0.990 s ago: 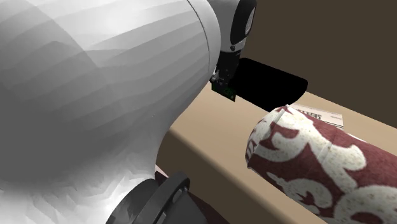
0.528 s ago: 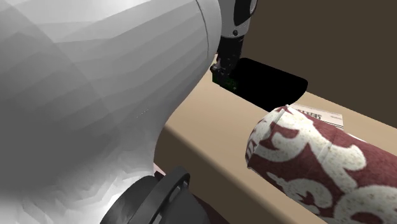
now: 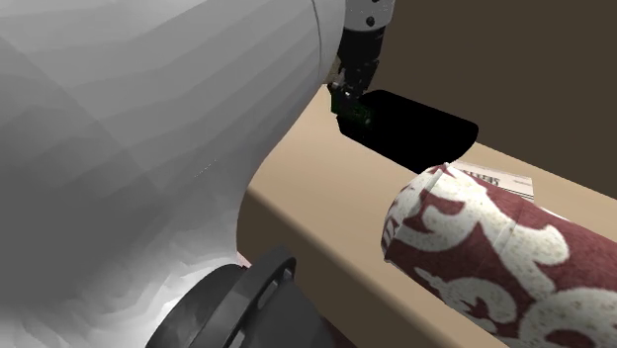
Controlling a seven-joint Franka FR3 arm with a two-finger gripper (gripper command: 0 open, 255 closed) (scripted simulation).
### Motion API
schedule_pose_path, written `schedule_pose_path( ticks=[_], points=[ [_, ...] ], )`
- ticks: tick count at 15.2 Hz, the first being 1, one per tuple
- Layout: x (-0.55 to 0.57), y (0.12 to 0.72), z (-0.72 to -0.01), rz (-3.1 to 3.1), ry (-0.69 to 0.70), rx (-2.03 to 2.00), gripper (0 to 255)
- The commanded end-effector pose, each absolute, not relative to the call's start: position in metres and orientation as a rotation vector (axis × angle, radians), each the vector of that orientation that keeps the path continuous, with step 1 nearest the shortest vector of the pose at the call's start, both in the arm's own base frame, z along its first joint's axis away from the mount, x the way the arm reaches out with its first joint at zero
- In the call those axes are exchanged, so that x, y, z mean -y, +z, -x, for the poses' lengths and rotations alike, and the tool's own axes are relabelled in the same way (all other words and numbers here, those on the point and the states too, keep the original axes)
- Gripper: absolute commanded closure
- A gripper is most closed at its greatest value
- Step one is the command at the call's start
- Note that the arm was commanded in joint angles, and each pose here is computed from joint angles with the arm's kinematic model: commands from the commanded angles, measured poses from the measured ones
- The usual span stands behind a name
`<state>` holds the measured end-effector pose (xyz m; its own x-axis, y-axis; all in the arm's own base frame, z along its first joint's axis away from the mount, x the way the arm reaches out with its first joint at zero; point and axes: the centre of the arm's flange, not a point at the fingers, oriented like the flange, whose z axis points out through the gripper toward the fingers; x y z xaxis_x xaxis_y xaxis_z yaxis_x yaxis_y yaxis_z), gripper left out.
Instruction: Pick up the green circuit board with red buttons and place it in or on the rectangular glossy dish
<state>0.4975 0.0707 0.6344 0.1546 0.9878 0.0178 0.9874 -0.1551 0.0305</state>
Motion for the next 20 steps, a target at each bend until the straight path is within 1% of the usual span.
schedule_pose_path(
  ticks=[1,6,17,20],
  points=[
    [-0.071,0.645,-0.497,-2.378,0.052,-2.034,255],
    [-0.071,0.667,-0.497,-2.378,0.052,-2.035,255],
    [0.014,0.669,-0.625,-2.378,0.052,-2.034,255],
    [0.014,0.654,-0.625,-2.378,0.052,-2.034,255]
  ],
)
